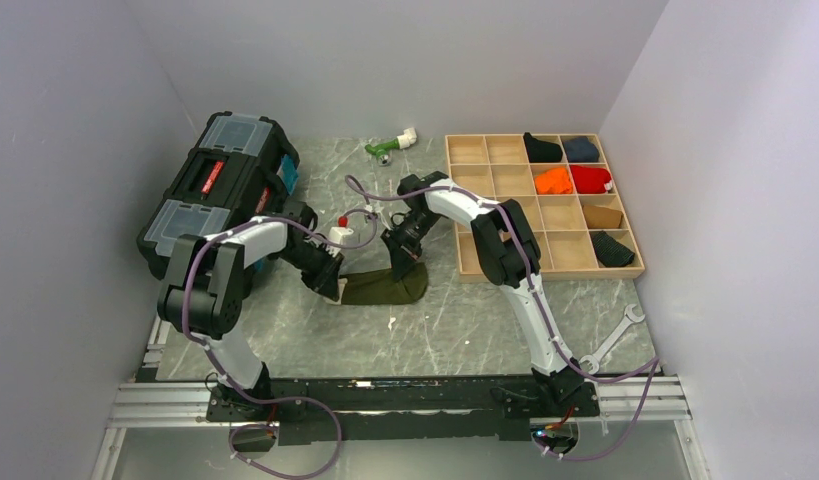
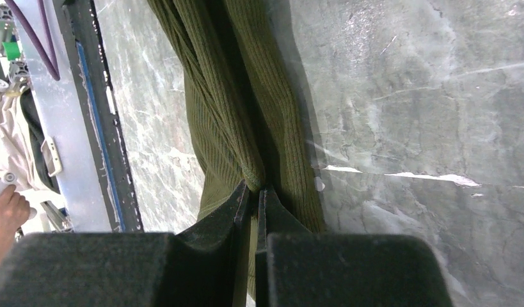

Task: Roll the underwear
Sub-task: Fold the underwear at the center of the board.

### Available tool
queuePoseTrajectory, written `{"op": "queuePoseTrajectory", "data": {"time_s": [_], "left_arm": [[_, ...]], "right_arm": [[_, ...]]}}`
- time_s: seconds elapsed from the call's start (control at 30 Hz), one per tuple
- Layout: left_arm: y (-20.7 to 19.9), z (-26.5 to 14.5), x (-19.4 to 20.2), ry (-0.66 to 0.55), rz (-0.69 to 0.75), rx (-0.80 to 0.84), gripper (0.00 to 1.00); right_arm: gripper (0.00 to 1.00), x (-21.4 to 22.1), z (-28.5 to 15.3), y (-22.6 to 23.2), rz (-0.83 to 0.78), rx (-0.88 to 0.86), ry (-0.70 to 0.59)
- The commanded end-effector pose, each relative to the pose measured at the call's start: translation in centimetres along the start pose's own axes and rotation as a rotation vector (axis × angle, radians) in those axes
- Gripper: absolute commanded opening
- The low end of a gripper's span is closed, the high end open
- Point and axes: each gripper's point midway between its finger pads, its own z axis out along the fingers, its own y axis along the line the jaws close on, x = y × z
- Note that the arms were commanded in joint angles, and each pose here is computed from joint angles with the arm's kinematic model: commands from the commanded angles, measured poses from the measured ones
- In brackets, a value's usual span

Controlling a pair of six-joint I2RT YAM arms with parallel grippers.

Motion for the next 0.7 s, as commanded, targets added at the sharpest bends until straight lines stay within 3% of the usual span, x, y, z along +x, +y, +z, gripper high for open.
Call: {"op": "queuePoseTrajectory", "data": {"time_s": [0.0, 0.13, 0.33, 0.53, 0.67], "left_arm": [[0.6, -0.4, 1.6, 0.047, -0.076, -0.010, 0.01], [1.1, -0.3, 1.8, 0.056, -0.104, -0.021, 0.08], [1.3, 0.0, 1.7, 0.058, -0.132, -0.008, 0.09], [1.5, 0.0, 1.6, 0.056, -0.150, -0.010, 0.00], [1.5, 0.0, 1.6, 0.057, -0.155, -0.017, 0.00]], "right_arm": [[0.00, -0.5, -1.6, 1.1, -0.054, 0.020, -0.012], [0.00, -0.8, -1.5, 0.9, -0.049, 0.021, -0.020], [0.00, -1.5, -1.7, 0.4, -0.042, 0.053, -0.042], [0.12, -2.3, -2.1, 0.6, -0.046, 0.078, -0.068], [0.19, -2.5, -2.5, 0.9, -0.059, 0.088, -0.074]]}}
